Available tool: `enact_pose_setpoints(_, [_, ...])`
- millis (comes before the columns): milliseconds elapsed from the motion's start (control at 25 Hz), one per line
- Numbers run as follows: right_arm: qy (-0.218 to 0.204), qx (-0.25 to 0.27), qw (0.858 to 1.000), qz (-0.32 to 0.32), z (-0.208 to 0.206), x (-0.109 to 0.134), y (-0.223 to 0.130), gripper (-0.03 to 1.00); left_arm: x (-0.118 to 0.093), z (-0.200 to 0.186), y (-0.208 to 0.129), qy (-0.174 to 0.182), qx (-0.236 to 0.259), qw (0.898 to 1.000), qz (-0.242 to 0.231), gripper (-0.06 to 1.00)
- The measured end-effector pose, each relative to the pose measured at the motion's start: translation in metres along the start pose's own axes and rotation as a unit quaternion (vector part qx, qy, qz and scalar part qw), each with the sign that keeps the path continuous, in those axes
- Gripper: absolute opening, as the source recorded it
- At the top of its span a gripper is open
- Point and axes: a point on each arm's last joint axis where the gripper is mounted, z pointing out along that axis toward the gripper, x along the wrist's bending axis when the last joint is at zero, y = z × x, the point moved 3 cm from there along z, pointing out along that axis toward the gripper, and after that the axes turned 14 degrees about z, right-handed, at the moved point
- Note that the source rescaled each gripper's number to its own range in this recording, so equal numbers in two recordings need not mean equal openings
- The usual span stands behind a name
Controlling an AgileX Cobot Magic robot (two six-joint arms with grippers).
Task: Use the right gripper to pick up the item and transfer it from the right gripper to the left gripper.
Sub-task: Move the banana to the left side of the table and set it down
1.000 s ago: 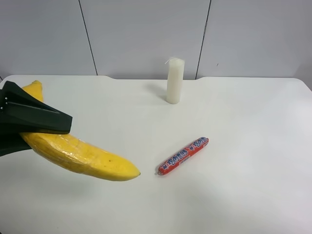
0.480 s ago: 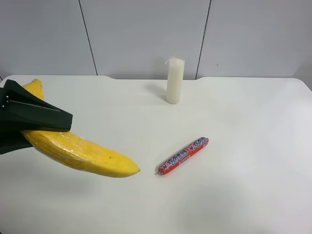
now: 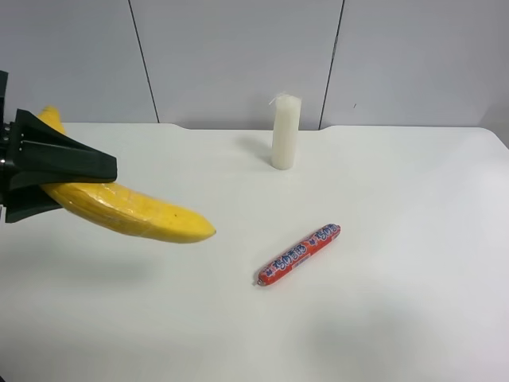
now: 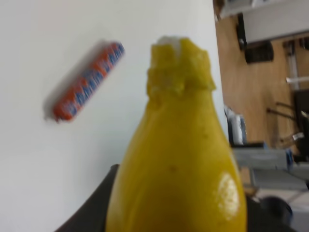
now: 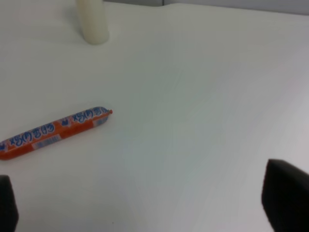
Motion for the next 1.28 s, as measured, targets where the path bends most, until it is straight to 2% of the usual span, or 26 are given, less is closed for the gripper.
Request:
enact_pose_setpoints(80, [0.000, 0.000, 1.000, 0.000, 0.000, 0.000, 0.000, 1.00, 0.005, 0.004, 0.003, 0.011, -0.005, 1.000, -0.004, 0.00])
enact_pose_setpoints(280, [0.000, 0.000, 1.000, 0.000, 0.000, 0.000, 0.000, 1.00, 0.030, 0.029, 0.005, 0.027, 0.035, 0.999, -0.022, 0.00])
enact_pose_setpoints(480, [0.000, 0.000, 1.000, 0.000, 0.000, 0.000, 0.000, 1.00, 0.057, 0.064, 0.012, 0.019, 0.067, 0.997, -0.043, 0.00])
enact_pose_setpoints(800, [0.000, 0.000, 1.000, 0.000, 0.000, 0.000, 0.000, 1.00, 0.094, 0.122, 0.047, -0.004, 0.098, 0.994, -0.038, 0.00])
enact_pose_setpoints(1000, [0.000, 0.000, 1.000, 0.000, 0.000, 0.000, 0.000, 1.00, 0.119, 0.154, 0.059, -0.004, 0.115, 0.992, -0.047, 0.00])
enact_pose_setpoints(1120, [0.000, 0.000, 1.000, 0.000, 0.000, 0.000, 0.000, 1.00, 0.133, 0.166, 0.060, 0.003, 0.121, 0.992, -0.048, 0.00])
enact_pose_setpoints(1280, [0.000, 0.000, 1.000, 0.000, 0.000, 0.000, 0.000, 1.00, 0.152, 0.174, 0.054, 0.040, 0.127, 0.990, -0.045, 0.00])
